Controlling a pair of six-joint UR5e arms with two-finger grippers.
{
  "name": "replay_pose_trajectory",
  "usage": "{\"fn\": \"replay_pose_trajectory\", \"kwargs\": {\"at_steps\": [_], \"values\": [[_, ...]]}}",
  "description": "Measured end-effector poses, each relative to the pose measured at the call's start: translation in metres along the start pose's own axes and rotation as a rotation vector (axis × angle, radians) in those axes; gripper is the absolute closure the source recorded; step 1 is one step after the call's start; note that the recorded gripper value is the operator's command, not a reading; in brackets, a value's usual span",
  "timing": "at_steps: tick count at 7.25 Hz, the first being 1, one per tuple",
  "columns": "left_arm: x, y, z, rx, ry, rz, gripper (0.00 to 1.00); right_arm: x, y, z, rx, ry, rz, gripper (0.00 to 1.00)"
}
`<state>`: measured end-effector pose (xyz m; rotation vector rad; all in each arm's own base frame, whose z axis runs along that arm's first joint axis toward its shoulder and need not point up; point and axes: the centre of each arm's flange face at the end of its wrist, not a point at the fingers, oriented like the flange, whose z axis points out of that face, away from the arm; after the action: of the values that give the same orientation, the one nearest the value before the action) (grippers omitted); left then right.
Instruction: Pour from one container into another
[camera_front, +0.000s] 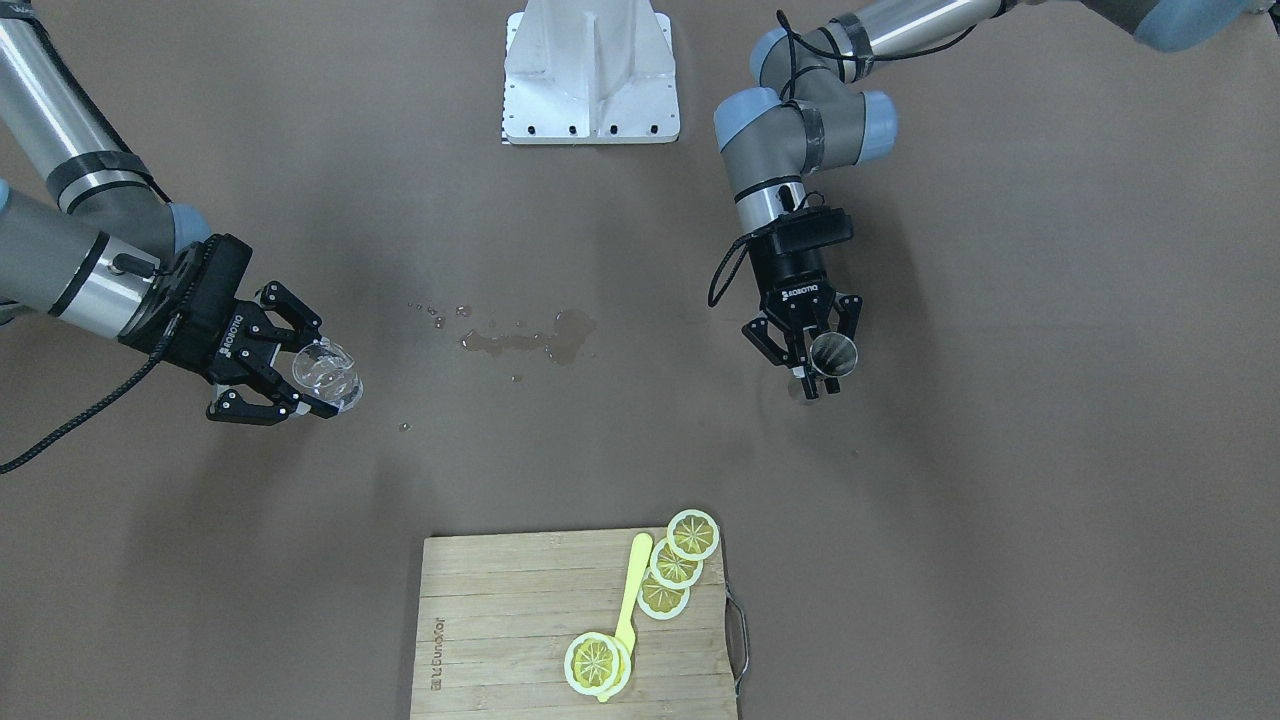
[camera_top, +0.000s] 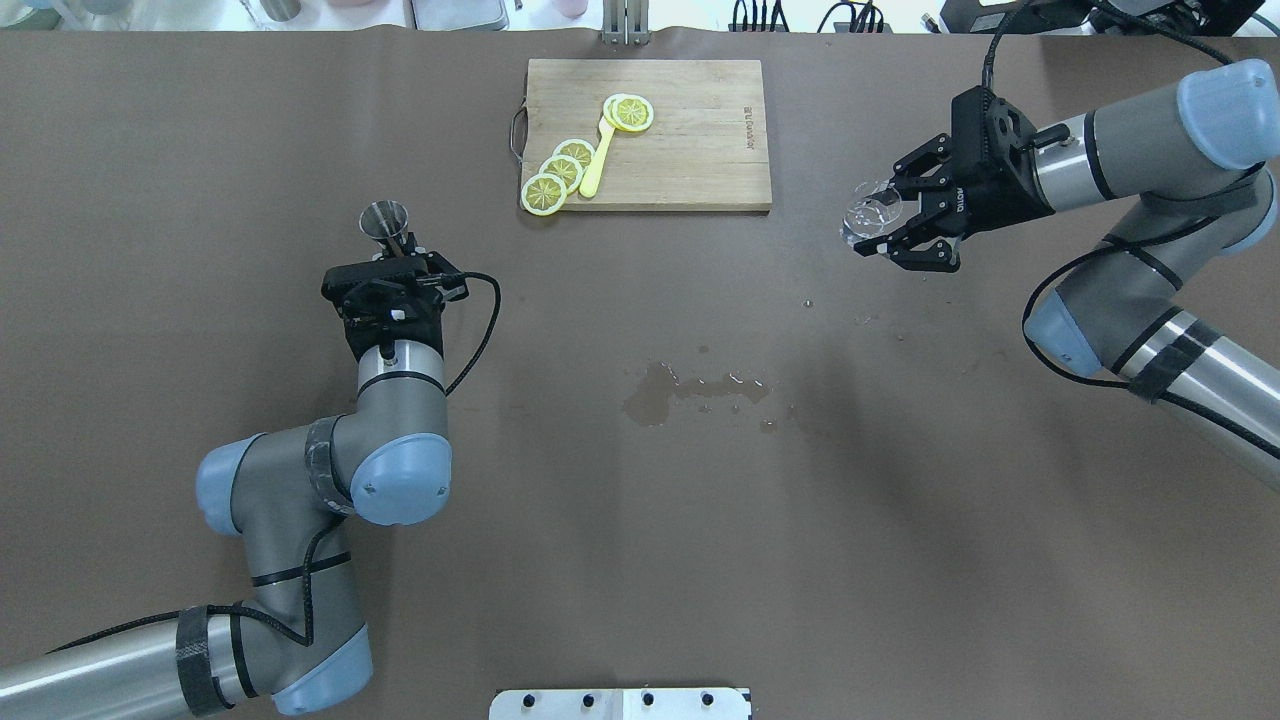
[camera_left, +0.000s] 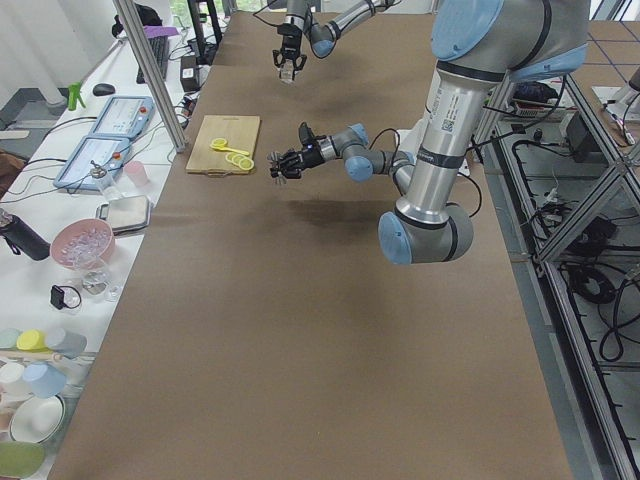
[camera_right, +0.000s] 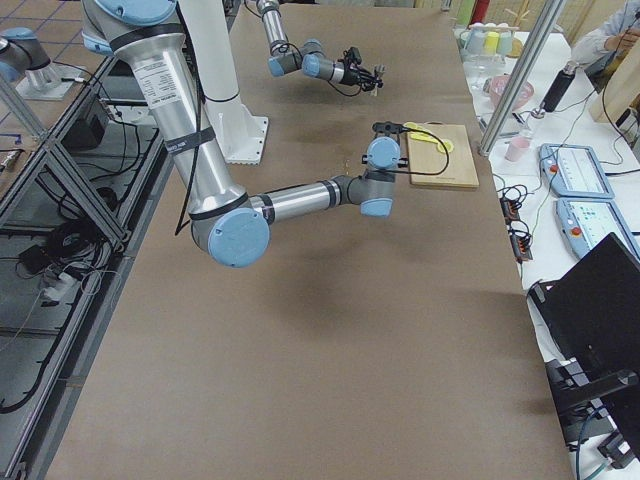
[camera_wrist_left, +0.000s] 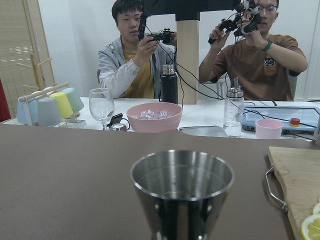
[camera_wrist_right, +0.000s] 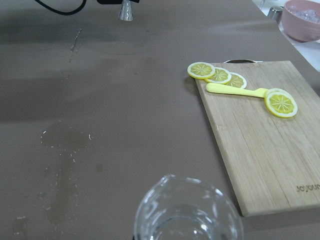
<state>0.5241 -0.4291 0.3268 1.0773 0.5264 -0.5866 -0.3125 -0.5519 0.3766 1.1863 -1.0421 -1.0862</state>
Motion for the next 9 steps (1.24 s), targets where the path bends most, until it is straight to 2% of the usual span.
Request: {"fn": "replay_pose_trajectory", "kwargs": {"at_steps": [1,2,3,4,6,8,9], "values": [[0.010,-0.001,-0.006,-0.045,0.078,0.044,1.00,0.000,-0.011,-0.003,-0.014,0.013,0.013,1.00],[0.022,-0.007,-0.017,-0.095,0.207,0.109,1.00,0.000,-0.016,-0.006,-0.026,0.032,0.023,1.00],[0.034,-0.015,-0.028,-0.106,0.321,0.191,1.00,-0.001,-0.019,-0.008,-0.037,0.044,0.032,1.00],[0.050,-0.025,-0.039,-0.096,0.403,0.268,1.00,-0.001,-0.023,-0.010,-0.049,0.052,0.043,1.00],[0.077,-0.035,-0.054,-0.120,0.522,0.325,1.00,-0.007,-0.034,-0.011,-0.070,0.085,0.055,1.00],[0.095,-0.033,-0.055,-0.136,0.611,0.326,1.00,-0.031,-0.043,-0.006,-0.088,0.136,0.045,1.00],[0.102,-0.037,-0.057,-0.141,0.661,0.320,1.00,-0.043,-0.051,-0.004,-0.106,0.144,0.043,1.00]]}}
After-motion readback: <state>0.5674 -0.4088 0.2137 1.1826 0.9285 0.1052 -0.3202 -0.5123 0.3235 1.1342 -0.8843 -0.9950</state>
